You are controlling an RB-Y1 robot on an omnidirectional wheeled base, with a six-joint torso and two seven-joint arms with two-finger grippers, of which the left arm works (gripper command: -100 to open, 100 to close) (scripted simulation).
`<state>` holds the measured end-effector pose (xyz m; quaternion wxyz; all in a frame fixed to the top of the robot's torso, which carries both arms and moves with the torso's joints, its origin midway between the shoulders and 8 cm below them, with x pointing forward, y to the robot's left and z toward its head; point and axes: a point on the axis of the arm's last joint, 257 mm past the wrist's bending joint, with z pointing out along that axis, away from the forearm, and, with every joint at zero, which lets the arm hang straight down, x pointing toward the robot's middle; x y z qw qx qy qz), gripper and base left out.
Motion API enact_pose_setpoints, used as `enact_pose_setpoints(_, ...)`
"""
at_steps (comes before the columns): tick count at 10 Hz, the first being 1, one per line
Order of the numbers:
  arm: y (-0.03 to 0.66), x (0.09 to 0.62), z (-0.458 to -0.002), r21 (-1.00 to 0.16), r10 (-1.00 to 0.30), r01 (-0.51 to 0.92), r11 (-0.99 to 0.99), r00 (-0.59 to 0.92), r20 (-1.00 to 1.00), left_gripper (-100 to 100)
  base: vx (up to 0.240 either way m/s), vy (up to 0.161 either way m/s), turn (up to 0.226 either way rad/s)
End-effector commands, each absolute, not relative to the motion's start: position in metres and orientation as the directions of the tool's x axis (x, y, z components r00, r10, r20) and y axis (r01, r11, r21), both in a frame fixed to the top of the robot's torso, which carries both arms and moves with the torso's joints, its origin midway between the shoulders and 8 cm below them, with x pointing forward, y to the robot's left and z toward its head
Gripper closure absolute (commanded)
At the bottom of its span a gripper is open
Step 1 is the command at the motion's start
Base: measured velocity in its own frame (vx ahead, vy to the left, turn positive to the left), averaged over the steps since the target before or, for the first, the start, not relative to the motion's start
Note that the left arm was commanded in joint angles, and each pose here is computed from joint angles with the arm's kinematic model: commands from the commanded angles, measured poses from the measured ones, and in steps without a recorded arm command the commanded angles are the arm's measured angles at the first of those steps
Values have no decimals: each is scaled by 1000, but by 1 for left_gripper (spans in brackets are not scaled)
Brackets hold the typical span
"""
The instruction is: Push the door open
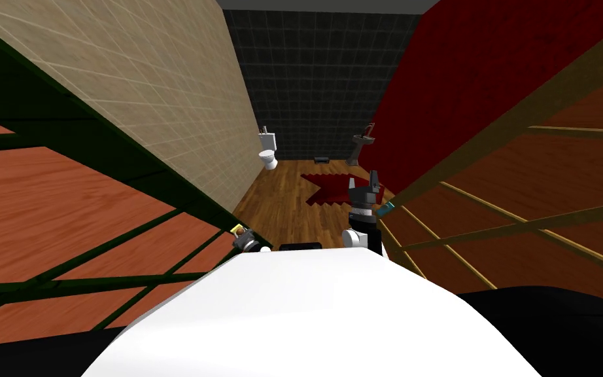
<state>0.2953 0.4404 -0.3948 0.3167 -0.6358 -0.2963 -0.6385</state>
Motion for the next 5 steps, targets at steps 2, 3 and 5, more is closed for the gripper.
enact_pose_setpoints(2, 446, 284, -397, -3, -5, 817, -576, 0, 1000, 100, 183, 63, 57)
enact_pose_setpoints(3, 444, 286, -397, -10, -10, 808, -589, 5, 1000, 100, 81, 21, 26)
enact_pose_setpoints(5, 473, 272, -389, -27, -41, 836, -548, 5, 999, 100, 174, 81, 48)
